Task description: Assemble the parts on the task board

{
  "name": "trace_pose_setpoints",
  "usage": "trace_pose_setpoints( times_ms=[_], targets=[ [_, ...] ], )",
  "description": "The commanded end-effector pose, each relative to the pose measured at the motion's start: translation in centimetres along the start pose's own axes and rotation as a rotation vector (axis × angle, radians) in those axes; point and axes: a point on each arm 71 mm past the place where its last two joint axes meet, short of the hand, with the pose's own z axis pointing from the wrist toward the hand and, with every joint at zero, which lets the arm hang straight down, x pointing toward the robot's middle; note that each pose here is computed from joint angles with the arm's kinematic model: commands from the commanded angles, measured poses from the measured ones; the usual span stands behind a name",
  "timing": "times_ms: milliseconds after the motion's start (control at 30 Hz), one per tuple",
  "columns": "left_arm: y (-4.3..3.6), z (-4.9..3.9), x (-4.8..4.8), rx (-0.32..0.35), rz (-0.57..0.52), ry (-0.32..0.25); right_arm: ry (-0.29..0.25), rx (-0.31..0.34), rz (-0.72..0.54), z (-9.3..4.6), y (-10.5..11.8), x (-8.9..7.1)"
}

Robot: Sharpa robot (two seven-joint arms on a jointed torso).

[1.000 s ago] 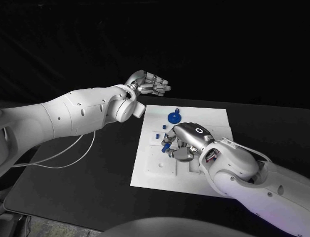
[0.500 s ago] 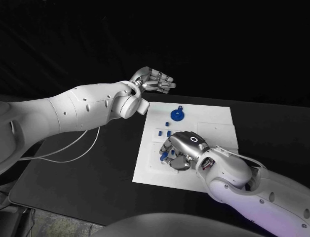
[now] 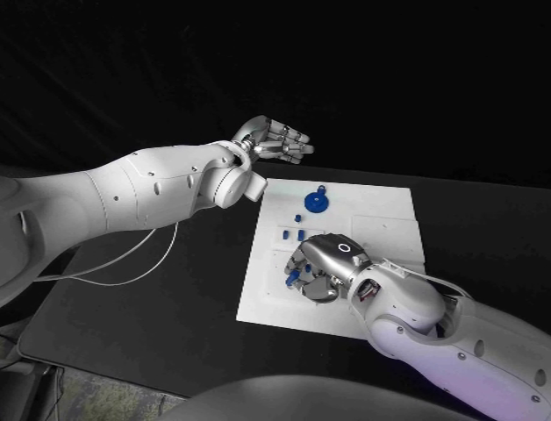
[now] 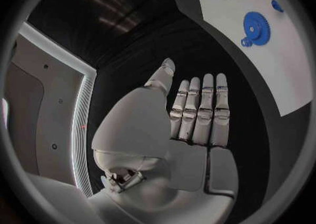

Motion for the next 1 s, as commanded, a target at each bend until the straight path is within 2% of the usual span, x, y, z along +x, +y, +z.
trace_pose_setpoints(
  times_ms=[33,433,1000],
  targets=[
    [-0.13,0.04,0.15,0.008,-0.009,0.012,0.015,-0.007,-0.019,0.03,0.08,0.27],
    [-0.11,0.02,0.11,0.006,-0.009,0.012,0.045,0.001,-0.033,-0.05,-0.06,0.67],
    [-0.10,0.01,0.11,0.005,-0.009,0.014,0.060,0.022,-0.085,0.06,-0.08,0.91]
  ],
)
